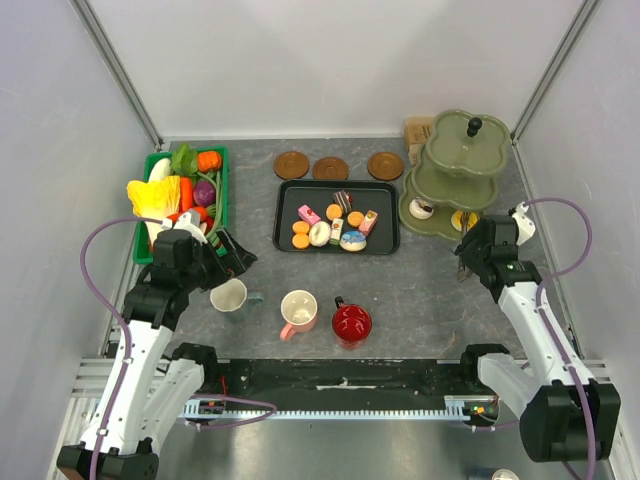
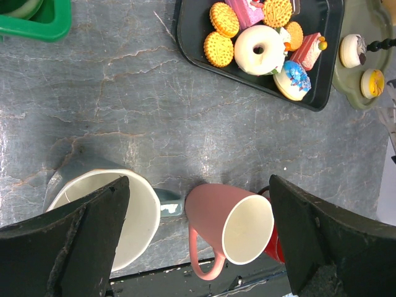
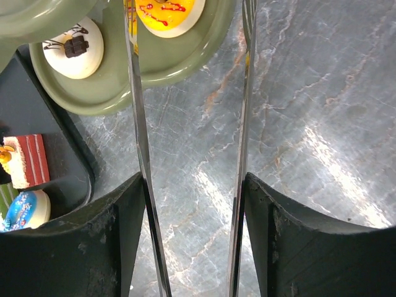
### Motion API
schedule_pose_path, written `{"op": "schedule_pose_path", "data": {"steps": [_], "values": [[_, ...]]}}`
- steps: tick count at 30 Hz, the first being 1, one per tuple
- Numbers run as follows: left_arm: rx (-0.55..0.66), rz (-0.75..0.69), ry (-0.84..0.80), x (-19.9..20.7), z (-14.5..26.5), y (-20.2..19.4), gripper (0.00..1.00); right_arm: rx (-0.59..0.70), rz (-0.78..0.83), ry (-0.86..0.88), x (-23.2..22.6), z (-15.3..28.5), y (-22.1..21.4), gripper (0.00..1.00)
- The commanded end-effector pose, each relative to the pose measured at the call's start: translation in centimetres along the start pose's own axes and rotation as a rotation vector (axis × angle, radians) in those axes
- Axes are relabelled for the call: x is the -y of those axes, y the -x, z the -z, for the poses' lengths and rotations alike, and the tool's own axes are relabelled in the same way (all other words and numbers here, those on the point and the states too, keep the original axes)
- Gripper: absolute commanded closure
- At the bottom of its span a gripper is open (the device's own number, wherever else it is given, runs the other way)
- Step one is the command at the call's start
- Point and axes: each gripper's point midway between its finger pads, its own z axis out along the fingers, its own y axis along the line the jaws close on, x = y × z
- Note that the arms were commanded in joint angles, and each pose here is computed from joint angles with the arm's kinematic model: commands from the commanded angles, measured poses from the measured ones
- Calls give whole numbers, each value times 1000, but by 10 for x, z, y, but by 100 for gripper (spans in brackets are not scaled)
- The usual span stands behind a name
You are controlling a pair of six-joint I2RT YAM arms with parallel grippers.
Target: Serve the afternoon tea
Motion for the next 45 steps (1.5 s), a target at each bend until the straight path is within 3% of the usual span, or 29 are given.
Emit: {"op": "schedule_pose_path", "data": {"steps": [1,9,15,20,27,33,45], "values": [[27,1,-24,6,1,8,1,11,36,-23,6,24,12,32],[29,1,-25,6,1,8,1,-131,185,190,-11,76,-13,34],[18,20,-31,8,-1,7,1,-262,344,606,-67,130,-29,35],[5,21,-119,25,1,7,1,-345,400,748,-103,135,-36,35],[-49,48,-140,30,-7,1,1,-348,498,796,-181,141,-62,36],[-61,49,-131,27,-9,-2,1,-344,557,750,-218,128,-80,39],[-59,49,-92,19,-7,-5,1,-358,618,668,-245,100,-105,41]]}}
